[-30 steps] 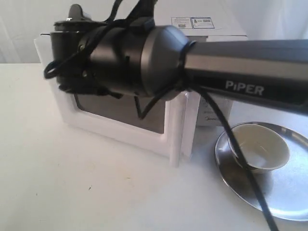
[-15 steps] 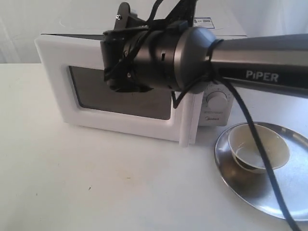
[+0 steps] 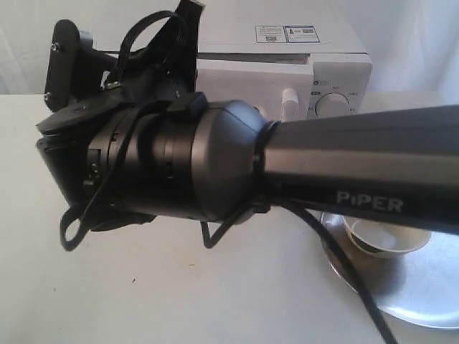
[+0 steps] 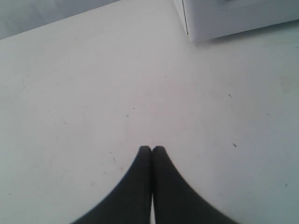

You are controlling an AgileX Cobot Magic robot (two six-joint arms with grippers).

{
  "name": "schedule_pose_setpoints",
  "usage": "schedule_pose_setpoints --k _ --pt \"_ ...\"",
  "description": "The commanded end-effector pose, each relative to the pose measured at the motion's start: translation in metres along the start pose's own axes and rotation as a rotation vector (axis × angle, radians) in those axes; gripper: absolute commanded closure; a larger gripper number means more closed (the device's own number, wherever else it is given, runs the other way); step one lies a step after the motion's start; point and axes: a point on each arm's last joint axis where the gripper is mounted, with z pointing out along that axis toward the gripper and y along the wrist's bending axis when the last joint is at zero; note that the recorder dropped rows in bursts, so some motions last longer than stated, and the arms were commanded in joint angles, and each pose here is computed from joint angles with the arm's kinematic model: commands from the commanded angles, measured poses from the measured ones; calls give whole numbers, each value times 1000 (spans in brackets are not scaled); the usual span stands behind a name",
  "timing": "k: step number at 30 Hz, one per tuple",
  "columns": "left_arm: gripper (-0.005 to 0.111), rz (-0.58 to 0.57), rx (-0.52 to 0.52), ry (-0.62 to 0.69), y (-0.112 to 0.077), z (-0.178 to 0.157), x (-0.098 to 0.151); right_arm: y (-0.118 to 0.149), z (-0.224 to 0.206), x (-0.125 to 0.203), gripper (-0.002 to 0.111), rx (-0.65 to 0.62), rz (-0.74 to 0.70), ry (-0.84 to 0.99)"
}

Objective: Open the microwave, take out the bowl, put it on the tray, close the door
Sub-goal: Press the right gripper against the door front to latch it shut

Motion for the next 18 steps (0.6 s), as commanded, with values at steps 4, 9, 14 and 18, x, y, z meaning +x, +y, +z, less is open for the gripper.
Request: schedule_pose_setpoints --k 4,9,14,18 --pt "107 -6 5 -3 0 0 0 27 6 14 108 -166 -69 135" --pt "107 -6 5 -3 0 0 0 38 15 21 108 -174 -115 189" --pt "107 -6 5 -3 0 0 0 41 34 32 108 -155 -128 251" --pt "107 -6 5 -3 0 0 0 33 53 48 108 -141 -102 340"
